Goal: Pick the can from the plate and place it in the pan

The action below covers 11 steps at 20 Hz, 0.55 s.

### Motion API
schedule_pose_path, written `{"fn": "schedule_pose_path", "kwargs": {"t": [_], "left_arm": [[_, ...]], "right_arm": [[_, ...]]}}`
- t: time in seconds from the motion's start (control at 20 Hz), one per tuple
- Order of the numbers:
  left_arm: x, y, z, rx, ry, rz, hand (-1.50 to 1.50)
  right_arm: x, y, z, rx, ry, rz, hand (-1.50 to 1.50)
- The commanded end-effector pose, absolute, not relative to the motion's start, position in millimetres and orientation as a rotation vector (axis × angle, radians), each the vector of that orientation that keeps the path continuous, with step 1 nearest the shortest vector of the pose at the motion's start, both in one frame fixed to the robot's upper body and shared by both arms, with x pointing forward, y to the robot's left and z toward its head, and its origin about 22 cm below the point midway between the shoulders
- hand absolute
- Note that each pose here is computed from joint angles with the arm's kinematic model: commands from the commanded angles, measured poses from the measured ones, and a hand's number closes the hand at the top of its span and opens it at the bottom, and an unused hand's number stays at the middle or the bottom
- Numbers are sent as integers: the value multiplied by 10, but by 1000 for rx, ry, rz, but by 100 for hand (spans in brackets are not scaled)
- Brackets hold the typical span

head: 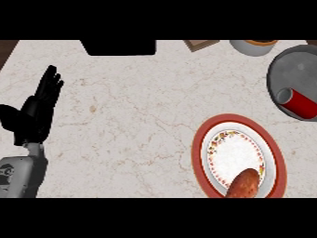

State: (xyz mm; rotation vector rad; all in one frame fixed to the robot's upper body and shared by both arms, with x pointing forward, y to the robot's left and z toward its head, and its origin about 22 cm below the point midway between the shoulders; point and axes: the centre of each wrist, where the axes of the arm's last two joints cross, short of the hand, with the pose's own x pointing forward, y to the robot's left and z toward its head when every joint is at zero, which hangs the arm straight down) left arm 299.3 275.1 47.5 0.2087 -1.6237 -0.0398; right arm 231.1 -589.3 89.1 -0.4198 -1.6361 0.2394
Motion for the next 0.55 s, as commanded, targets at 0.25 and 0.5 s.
{"fn": "schedule_pose_path", "kwargs": {"t": [0.25,0.5], "left_arm": [[2915,2838,416,232,-1607,-29,0],[2890,2879,509,205,-1612,-40,0]], "right_arm": [[1780,-6193,1031,-138,-1768,240,-150],[1773,-6184,1056,-201,-1739,309,-150]]}}
